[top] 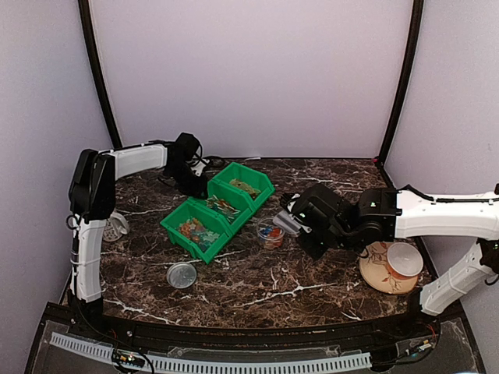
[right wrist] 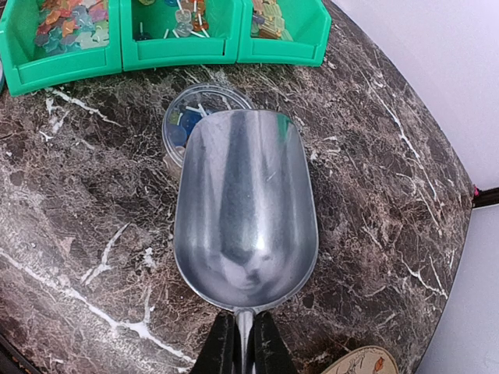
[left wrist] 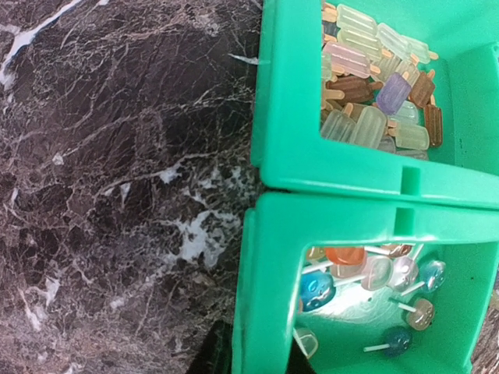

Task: Pack the candies
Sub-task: Pick up the storage box from the center of the board.

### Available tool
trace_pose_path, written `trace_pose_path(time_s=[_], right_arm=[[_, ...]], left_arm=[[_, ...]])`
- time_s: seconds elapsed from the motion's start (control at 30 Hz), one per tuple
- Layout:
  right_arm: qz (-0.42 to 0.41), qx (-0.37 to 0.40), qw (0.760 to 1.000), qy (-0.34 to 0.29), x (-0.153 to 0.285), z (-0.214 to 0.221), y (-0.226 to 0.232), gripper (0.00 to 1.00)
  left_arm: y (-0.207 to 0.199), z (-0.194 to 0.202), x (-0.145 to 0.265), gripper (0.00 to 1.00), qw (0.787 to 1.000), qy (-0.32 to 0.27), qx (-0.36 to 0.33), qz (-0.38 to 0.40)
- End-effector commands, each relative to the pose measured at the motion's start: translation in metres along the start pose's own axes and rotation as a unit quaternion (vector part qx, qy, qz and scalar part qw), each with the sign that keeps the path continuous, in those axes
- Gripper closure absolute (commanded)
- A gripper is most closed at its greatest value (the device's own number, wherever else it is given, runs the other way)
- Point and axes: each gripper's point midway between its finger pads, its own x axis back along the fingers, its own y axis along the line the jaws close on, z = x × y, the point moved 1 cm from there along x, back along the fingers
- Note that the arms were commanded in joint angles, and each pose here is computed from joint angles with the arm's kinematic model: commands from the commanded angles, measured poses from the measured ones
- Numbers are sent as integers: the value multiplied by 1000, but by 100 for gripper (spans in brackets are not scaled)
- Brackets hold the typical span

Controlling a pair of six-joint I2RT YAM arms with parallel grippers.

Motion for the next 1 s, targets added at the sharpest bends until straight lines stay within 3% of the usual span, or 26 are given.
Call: trace_pose_path(time_s=[0.0,0.17,0.47,0.67,0.97], right_arm=[[1,-13,1000,-20,6,-16,1,100],[2,-12,1000,-20,6,-16,1,100],[11,-10,1000,-18,6,-14,-2,100],[15,-10,1000,-19,7,-13,-4,100],[11,-5,1000,-27,11,-18,-5,100]], left_arm=[[4,1,2,87,1000,10,0,-8],[4,-3,6,100,1000,5,-1,-10],[5,-14,26,100,1000,-1,14,-18],[-2,-25,62,100,999,-31,27,-3],[-15,9,103,100,998,-43,41,14]])
